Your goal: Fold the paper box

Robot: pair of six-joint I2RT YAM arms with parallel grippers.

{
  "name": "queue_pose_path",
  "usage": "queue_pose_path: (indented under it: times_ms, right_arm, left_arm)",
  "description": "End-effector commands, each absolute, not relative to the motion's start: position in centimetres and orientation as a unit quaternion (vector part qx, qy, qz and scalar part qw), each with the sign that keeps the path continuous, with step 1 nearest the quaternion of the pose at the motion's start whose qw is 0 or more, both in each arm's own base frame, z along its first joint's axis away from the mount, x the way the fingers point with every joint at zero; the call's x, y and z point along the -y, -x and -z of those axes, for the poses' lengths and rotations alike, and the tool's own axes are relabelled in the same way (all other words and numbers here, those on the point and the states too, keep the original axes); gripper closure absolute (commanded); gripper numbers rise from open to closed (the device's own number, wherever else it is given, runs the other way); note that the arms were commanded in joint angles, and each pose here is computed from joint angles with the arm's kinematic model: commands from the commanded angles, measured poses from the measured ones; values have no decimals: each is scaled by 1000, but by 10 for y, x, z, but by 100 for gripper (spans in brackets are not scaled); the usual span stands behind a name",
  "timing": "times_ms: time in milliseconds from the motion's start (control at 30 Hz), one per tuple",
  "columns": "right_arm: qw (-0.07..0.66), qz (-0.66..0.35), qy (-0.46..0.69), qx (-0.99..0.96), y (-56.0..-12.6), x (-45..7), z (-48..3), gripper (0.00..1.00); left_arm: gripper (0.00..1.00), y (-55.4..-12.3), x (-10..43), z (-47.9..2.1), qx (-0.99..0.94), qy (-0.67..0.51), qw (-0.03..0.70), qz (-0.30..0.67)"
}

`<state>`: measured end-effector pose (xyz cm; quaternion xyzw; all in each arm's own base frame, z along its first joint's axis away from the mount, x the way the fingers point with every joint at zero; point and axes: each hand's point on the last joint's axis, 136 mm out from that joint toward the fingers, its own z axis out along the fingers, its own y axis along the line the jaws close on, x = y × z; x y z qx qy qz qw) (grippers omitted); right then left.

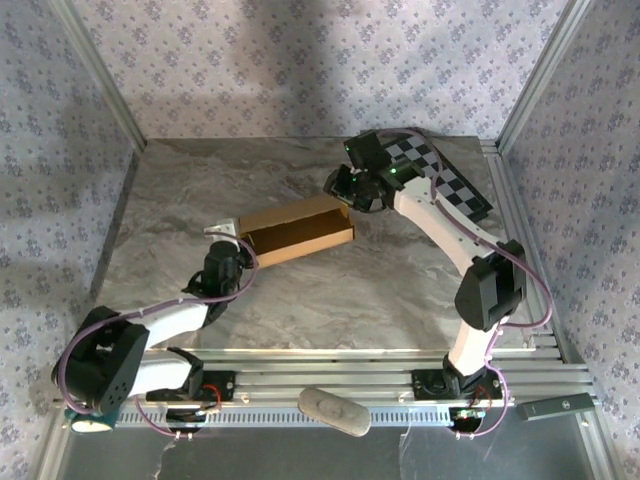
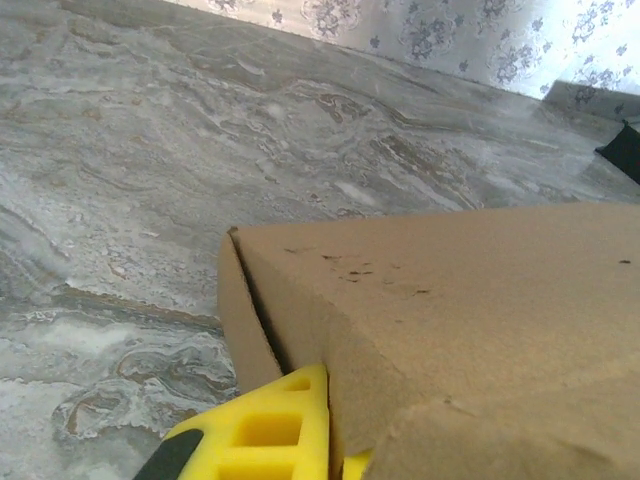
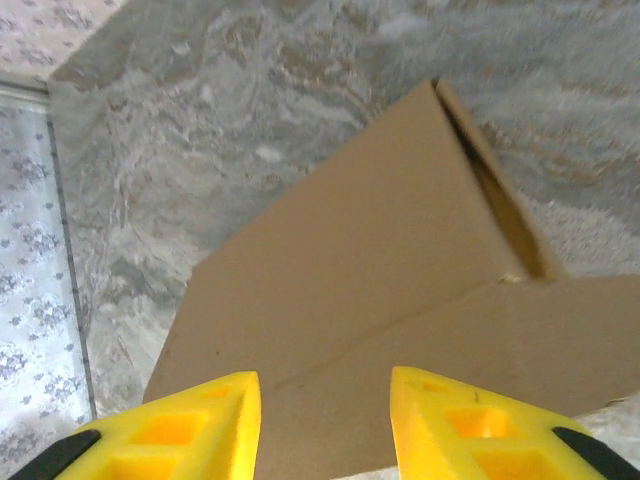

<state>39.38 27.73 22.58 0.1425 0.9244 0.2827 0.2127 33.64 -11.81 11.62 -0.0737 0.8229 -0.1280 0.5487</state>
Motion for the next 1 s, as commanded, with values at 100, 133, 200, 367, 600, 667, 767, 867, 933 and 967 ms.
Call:
queue_pose_path:
  times_ms: [100, 133, 200, 367, 600, 667, 767, 867, 933, 967]
  right_arm:
    - [152, -278, -143, -938, -382, -291, -202, 67]
    - [146, -273, -142, -940, -380, -290, -198, 68]
    - [130, -264, -143, -945, -374, -288, -185, 69]
    - [102, -252, -147, -951, -364, -284, -152, 70]
    - [89, -239, -158, -954, -363, -281, -135, 70]
    - [84, -237, -160, -954, -362, -281, -131, 70]
    - [80, -237, -164, -954, -362, -281, -123, 69]
    - [74, -234, -166, -955, -361, -280, -115, 69]
    - [70, -233, -165, -956, -361, -280, -111, 69]
    - [68, -233, -164, -956, -361, -279, -110, 69]
  left_arm:
    - [89, -318, 122, -70, -876, 32, 470, 102]
    - [87, -317, 121, -69, -879, 32, 466, 100]
    - [82, -315, 121, -67, -883, 30, 458, 99]
    - [71, -306, 125, -66, -892, 22, 438, 111]
    - [52, -285, 119, -92, -891, 50, 430, 138]
    - [51, -275, 117, -111, -887, 76, 426, 162]
    - [52, -254, 110, -140, -881, 140, 405, 199]
    - [59, -233, 107, -166, -872, 191, 379, 244]
    - [60, -223, 108, -184, -874, 196, 364, 255]
    - [60, -220, 107, -194, -878, 197, 357, 251]
